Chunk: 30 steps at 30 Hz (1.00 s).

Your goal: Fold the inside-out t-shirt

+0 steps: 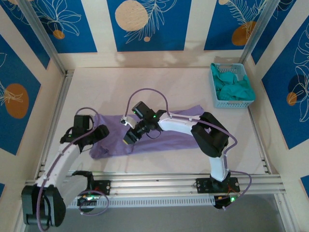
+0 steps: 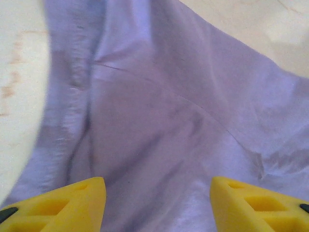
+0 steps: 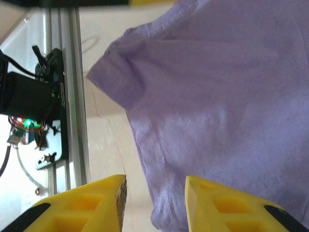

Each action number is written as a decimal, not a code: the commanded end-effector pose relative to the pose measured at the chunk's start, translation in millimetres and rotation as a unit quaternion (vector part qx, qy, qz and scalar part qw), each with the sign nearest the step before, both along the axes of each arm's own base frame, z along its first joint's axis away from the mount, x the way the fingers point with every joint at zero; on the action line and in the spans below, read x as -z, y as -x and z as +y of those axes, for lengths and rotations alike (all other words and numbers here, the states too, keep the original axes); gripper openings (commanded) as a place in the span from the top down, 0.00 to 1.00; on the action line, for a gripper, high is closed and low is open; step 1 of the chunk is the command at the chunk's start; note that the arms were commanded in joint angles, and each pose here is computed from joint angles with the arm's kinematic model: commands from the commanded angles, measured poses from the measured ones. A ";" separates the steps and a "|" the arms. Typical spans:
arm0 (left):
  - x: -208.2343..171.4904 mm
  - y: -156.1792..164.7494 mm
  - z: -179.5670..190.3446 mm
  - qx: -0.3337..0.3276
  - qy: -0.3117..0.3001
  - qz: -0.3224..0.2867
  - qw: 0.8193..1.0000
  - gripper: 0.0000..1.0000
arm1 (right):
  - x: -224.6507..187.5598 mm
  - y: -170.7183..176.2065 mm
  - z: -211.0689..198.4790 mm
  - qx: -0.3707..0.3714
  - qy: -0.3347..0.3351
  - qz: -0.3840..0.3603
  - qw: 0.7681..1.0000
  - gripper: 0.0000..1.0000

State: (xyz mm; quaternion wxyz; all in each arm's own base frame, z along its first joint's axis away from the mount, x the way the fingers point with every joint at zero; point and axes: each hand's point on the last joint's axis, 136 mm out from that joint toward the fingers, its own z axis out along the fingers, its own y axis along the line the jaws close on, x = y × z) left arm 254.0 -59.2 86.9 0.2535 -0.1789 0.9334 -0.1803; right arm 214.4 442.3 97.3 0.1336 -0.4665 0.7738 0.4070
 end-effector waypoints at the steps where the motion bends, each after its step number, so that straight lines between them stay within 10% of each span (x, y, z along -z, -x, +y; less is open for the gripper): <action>1: -4.1 -9.8 -34.7 0.072 0.014 -0.016 0.997 0.44 | 3.2 -8.7 2.0 0.040 -0.006 0.014 0.999 0.63; 11: 54.8 41.8 2.6 -0.013 -0.059 0.096 0.994 0.46 | 8.7 -32.2 -39.6 0.116 0.024 0.005 0.993 0.59; 20: 5.2 -3.4 38.9 -0.078 -0.117 -0.012 0.990 0.25 | 6.7 -41.4 -60.8 0.138 0.031 -0.018 0.990 0.55; 30: 45.9 -50.6 33.8 -0.030 -0.133 0.059 0.989 0.05 | -0.9 -41.3 -71.8 0.140 0.007 -0.016 0.990 0.54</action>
